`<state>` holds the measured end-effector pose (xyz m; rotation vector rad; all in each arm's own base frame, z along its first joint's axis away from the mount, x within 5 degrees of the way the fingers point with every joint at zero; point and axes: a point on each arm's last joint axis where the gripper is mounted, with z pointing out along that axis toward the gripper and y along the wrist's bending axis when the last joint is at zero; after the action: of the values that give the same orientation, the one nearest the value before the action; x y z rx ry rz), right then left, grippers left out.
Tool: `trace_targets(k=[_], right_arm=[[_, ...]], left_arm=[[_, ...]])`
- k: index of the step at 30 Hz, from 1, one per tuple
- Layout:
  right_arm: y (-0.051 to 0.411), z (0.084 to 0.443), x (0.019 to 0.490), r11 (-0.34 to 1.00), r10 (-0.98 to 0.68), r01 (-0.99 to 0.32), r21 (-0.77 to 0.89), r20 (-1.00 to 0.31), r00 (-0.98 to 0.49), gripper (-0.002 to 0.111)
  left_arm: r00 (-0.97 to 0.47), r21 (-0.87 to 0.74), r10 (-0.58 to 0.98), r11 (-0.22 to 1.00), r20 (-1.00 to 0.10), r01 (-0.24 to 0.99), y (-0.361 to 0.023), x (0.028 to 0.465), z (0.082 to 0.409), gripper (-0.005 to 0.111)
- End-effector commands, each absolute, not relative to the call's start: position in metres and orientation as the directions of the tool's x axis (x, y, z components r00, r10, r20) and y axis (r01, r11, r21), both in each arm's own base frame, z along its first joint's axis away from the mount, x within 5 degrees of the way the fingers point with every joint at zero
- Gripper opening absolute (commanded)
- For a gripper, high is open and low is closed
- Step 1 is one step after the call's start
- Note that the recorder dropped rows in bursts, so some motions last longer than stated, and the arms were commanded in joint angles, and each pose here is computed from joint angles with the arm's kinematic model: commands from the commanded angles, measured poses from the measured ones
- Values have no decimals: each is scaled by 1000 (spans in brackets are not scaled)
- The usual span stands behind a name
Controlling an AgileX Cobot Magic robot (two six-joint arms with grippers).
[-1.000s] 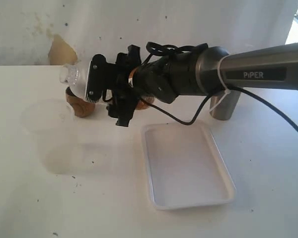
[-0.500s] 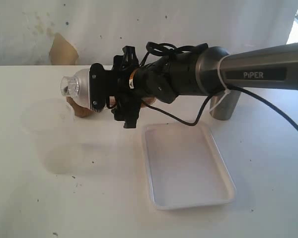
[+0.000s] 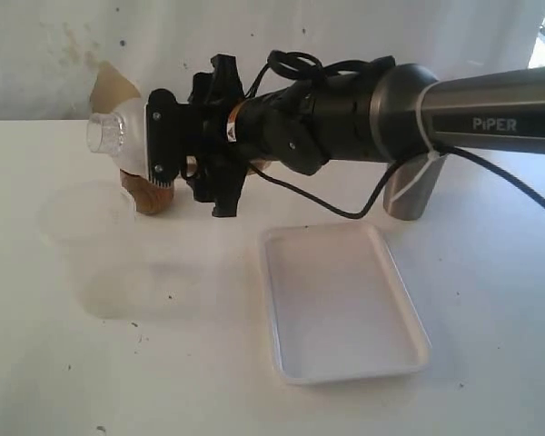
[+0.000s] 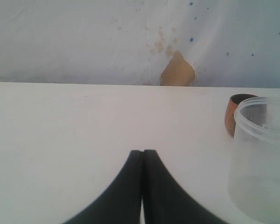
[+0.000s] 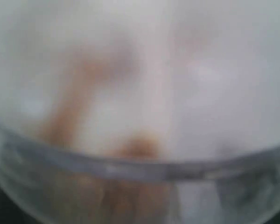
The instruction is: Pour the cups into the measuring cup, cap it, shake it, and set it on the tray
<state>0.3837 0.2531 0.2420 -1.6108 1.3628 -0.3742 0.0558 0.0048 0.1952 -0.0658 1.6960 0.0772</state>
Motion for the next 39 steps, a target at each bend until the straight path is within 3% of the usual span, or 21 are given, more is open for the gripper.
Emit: trace_targets(k=[1, 4, 11, 18, 25, 36, 39], right_arm=[[257, 267, 383, 119, -848, -494, -861, -347, 401, 0], [257, 267, 384, 130, -845, -493, -860, -357, 399, 0], [257, 274, 386, 358, -784, -587, -727, -575, 234, 0], [258, 279, 395, 334, -834, -625, -705, -531, 153, 0], [262, 262, 400, 318, -843, -645, -695, -518, 143, 0], [271, 260, 397, 56, -905, -536, -842, -270, 330, 0], [272, 259, 397, 42, -906, -530, -847, -256, 338, 0]], left_arm=[[-117, 12, 2, 996, -993, -89, 5, 56, 195, 0], [-117, 12, 2, 996, -993, -89, 5, 56, 195, 0], [-117, 12, 2, 996, -993, -89, 5, 56, 195, 0], [-117, 12, 2, 996, -993, -89, 5, 56, 195, 0], [-117, 12, 2, 996, -993, -89, 5, 56, 195, 0], [-117, 12, 2, 996, -993, -89, 5, 56, 195, 0], [-117, 12, 2, 996, -993, -89, 5, 56, 195, 0]])
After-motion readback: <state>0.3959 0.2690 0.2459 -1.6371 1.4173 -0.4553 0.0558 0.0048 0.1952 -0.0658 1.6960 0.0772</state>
